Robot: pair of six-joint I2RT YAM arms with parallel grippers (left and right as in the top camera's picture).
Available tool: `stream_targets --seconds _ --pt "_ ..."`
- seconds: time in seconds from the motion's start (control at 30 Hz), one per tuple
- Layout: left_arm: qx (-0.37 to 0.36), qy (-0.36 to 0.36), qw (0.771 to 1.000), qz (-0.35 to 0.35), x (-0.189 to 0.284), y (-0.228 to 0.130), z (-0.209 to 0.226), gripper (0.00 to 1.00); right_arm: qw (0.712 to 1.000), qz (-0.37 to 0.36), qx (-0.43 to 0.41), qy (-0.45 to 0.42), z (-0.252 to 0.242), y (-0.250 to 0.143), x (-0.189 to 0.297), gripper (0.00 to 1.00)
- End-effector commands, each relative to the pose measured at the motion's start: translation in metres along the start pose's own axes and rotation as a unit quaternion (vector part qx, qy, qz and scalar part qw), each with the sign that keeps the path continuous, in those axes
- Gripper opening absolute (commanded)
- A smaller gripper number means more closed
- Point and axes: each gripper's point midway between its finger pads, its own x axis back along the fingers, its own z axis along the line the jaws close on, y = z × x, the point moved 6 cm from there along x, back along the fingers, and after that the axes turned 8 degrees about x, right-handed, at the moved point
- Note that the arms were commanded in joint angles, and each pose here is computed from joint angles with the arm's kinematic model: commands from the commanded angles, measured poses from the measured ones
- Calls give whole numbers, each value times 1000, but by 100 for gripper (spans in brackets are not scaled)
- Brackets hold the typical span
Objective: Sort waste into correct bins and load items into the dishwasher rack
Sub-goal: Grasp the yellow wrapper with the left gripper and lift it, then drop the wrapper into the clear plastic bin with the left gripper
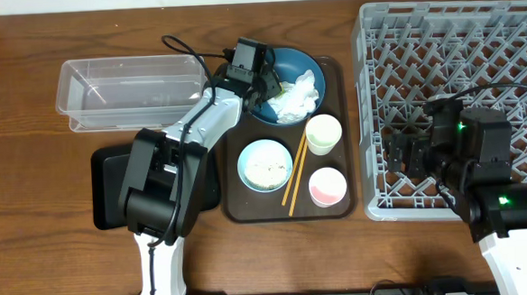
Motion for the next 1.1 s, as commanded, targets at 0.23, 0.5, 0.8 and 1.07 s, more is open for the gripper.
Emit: stream_targets --seconds 0.23,0.5,0.8,1.07 --pt "-20 3 1000 -11 8 6 -5 6 1000 -6 -2 5 3 4 4 95" --pt "-65 8 995 -76 92 33 -24 6 1000 -6 -2 4 3 4 4 95" --pt "91 75 981 -157 163 84 28 6 1000 -6 -2 1 2 4 4 95" --pt "311 148 925 -161 167 106 106 6 1000 -6 -2 1 2 4 4 95"
